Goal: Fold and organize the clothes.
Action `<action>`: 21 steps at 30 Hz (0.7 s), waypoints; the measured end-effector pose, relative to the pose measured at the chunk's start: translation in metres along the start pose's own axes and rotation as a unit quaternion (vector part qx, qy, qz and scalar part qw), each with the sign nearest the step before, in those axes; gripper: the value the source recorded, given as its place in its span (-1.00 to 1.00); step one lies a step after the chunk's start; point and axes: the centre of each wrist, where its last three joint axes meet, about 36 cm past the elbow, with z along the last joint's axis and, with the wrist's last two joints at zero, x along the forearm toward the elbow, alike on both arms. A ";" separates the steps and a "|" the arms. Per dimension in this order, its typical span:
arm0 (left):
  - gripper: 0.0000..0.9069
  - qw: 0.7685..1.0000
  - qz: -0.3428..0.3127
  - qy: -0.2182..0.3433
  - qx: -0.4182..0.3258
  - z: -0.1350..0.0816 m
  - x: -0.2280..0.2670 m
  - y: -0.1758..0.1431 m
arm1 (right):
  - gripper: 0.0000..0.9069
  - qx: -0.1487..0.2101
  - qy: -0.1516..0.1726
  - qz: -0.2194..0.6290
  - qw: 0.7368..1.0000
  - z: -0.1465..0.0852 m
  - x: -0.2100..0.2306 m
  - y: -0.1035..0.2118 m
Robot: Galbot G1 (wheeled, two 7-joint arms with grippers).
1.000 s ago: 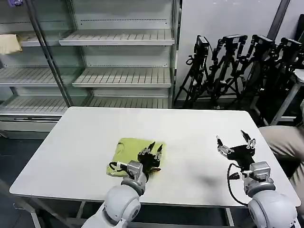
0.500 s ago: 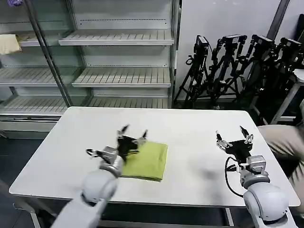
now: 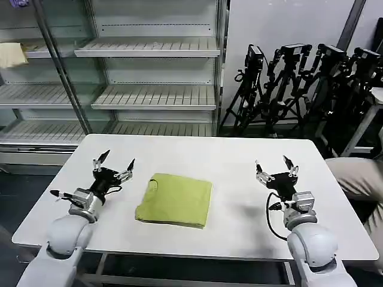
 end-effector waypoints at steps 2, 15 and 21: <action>1.00 1.000 -0.001 -0.003 -0.007 0.002 0.002 0.004 | 1.00 -0.003 -0.002 -0.003 1.000 0.003 -0.002 0.003; 1.00 0.999 -0.009 -0.017 -0.041 0.004 0.007 0.019 | 1.00 -0.008 -0.013 -0.024 1.000 0.012 -0.017 0.014; 1.00 0.998 -0.011 -0.019 -0.055 0.006 0.011 0.025 | 1.00 0.003 -0.015 -0.024 1.000 0.014 -0.016 0.016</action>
